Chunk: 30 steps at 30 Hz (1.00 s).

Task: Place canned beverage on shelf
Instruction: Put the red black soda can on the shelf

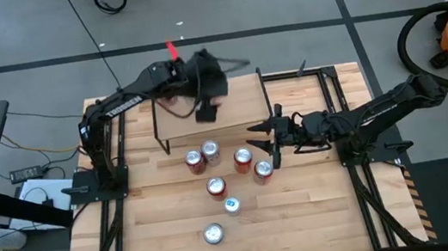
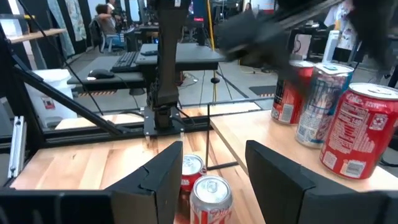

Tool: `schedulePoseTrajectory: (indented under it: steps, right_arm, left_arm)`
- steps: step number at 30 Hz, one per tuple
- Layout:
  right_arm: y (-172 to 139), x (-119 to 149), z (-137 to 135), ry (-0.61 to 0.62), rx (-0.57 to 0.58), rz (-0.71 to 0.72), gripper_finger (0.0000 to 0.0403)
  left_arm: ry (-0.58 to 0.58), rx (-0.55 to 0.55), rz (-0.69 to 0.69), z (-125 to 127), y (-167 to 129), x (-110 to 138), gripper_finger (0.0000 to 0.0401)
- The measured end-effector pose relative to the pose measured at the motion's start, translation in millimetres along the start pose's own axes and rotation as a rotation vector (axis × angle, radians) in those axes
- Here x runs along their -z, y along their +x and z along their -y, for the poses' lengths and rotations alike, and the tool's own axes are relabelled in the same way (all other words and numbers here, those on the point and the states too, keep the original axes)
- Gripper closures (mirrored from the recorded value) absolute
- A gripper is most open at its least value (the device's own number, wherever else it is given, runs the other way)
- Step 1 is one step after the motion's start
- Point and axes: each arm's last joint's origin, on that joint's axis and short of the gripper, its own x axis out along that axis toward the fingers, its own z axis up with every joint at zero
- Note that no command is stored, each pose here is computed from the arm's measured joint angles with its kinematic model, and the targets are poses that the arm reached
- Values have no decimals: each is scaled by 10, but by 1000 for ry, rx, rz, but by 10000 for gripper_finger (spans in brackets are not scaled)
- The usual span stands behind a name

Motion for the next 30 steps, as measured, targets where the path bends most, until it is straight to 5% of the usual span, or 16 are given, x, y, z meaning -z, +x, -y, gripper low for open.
schedulePoseTrajectory:
  steps: [6, 12, 22, 30]
  right_arm:
    - [-117, -53, -43, 3, -8, 0, 218]
    - [-149, -56, -83, -15, 13, 1, 218]
    - [-149, -56, -82, -9, 14, 1, 218]
    - [-146, -79, -74, -2, 21, 22, 218]
  left_arm:
    - [-71, 279, -119, 475, -112, -4, 58]
    - [-69, 397, -235, 940, -218, -47, 59]
    - [14, 402, -267, 1573, -149, 185, 79]
    - [-143, 346, -215, 1723, -154, 562, 105]
